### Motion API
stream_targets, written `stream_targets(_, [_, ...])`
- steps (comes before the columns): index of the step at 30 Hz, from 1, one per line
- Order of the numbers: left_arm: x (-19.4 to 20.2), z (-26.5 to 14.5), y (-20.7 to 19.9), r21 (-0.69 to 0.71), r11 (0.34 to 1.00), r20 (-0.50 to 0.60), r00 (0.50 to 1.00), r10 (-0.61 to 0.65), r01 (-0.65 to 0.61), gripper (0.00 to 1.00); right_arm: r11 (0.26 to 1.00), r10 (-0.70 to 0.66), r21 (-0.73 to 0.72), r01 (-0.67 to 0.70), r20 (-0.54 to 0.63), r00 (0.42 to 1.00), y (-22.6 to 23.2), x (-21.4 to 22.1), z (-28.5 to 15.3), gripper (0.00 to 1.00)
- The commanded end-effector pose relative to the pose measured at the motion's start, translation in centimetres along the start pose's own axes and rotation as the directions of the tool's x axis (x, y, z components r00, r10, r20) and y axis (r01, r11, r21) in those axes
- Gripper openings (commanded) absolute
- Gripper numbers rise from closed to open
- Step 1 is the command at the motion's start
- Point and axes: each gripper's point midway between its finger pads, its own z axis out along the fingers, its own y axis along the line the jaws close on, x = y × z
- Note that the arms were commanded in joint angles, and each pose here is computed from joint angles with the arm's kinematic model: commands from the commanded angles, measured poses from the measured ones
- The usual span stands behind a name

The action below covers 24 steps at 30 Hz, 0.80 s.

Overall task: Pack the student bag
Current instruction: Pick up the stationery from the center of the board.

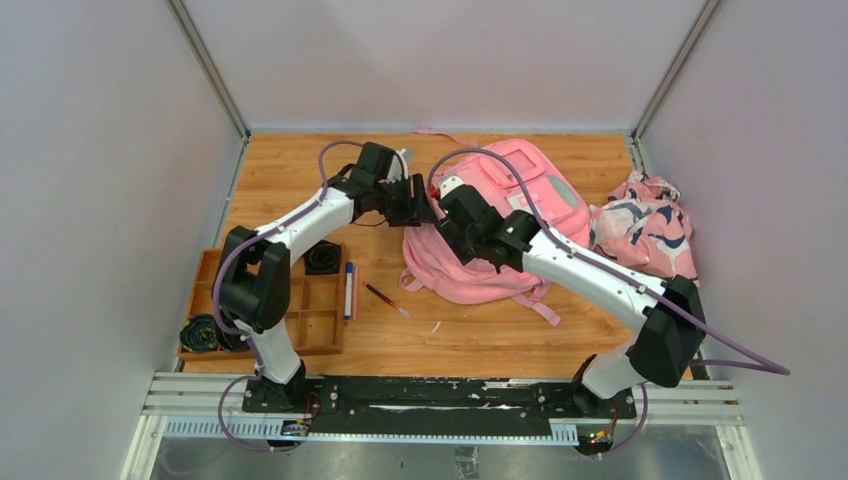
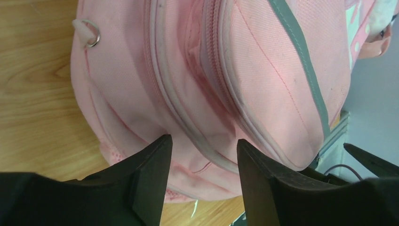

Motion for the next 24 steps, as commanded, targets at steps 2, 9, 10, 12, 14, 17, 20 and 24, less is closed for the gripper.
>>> stream_targets(2, [-1.9, -4.1, -0.3, -0.114, 0.992, 0.117, 0.991, 0.058, -0.045, 0.63, 0.997, -0.031, 0.069, 0.029, 0.029, 0.999, -0.8, -1.8, 0.5, 0.62])
stream_targets(9, [-2.9, -9.7, 1.8, -0.176, 0.984, 0.259, 0.966, 0.009, 0.038, 0.64, 0.996, -0.081, 0.045, 0.08, 0.017, 0.997, 0.3, -2.4, 2.4, 0.65])
stream_targets(10, [-2.7, -10.3, 2.1, -0.185, 0.982, 0.266, 0.964, 0.007, 0.044, 0.64, 0.995, -0.086, 0.047, 0.085, 0.013, 0.996, 0.4, -2.4, 2.7, 0.65])
stream_targets(12, [-2.1, -11.0, 2.6, -0.201, 0.978, 0.27, 0.963, 0.006, 0.05, 0.64, 0.993, -0.1, 0.063, 0.1, -0.007, 0.995, 0.3, -2.1, 3.5, 0.65])
stream_targets(14, [-1.2, -11.4, 3.1, -0.218, 0.975, 0.26, 0.965, 0.009, 0.05, 0.63, 0.987, -0.117, 0.105, 0.119, -0.028, 0.993, -0.2, -1.8, 4.0, 0.58])
stream_targets(17, [0.6, -12.2, 4.7, -0.293, 0.954, 0.242, 0.97, 0.007, 0.067, 0.64, 0.977, -0.132, 0.166, 0.137, -0.043, 0.99, -1.2, -1.8, 4.2, 0.29])
stream_targets(20, [2.5, -13.2, 5.8, -0.35, 0.933, 0.265, 0.964, 0.014, 0.082, 0.64, 0.979, -0.125, 0.161, 0.127, -0.022, 0.992, -1.4, -2.2, 3.4, 0.19])
stream_targets(24, [5.3, -13.7, 7.4, -0.384, 0.917, 0.265, 0.964, 0.002, 0.104, 0.64, 0.989, -0.095, 0.117, 0.092, 0.023, 0.995, -1.2, -2.8, 2.1, 0.25])
